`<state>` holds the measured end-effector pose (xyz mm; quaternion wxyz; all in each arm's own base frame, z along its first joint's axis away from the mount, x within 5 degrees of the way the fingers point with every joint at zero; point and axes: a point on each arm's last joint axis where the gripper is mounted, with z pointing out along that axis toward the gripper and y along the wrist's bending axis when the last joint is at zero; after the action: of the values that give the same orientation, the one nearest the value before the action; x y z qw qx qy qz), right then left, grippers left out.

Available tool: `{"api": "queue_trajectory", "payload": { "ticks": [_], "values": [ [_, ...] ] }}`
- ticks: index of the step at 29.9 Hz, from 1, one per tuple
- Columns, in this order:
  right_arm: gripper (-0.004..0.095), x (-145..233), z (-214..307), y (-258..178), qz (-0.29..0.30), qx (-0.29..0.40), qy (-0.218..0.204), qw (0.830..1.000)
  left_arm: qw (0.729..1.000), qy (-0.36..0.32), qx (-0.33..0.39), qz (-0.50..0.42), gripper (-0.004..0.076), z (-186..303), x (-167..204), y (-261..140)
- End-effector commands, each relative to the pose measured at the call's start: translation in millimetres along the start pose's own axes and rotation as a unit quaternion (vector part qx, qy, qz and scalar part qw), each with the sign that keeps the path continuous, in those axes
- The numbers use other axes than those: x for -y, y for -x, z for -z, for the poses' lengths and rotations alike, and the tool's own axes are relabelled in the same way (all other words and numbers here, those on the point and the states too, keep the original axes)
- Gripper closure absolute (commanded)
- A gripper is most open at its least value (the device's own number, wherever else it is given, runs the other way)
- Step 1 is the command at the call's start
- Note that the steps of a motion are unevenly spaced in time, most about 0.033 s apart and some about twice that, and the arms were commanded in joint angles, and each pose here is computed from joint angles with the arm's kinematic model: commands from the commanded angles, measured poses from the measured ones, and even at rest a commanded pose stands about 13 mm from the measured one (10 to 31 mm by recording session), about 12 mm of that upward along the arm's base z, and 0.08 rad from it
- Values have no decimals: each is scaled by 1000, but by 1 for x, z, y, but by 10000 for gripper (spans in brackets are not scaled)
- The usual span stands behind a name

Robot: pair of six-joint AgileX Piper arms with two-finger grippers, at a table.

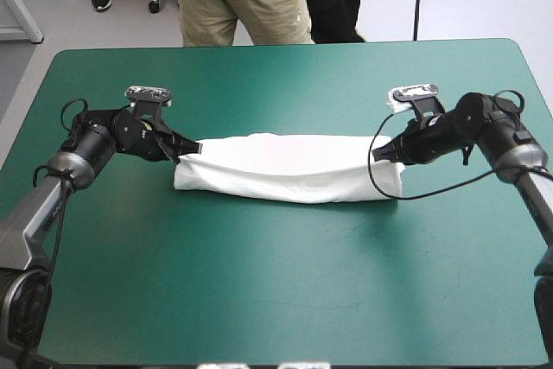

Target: Fold the cloth

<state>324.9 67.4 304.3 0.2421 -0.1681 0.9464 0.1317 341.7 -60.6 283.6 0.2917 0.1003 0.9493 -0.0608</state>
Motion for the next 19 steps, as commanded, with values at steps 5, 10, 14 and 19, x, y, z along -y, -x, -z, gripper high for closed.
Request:
{"api": "queue_trajectory", "payload": {
  "ticks": [5, 10, 14, 19],
  "values": [
    [925, 13, -12, 44, 7, 45, -6, 999, 997, 5, 76, 15, 733, -7, -1, 35],
    [911, 20, -28, 50, 1, 40, -11, 999, 996, 13, 76, 37, 733, -15, -11, 35],
    [830, 24, -31, 54, -5, 60, -22, 998, 995, 19, 89, 45, 733, -16, -18, 37],
    [644, 24, -31, 56, -6, 72, -24, 997, 995, 19, 90, 45, 726, -21, -19, 38]
  ]
}}
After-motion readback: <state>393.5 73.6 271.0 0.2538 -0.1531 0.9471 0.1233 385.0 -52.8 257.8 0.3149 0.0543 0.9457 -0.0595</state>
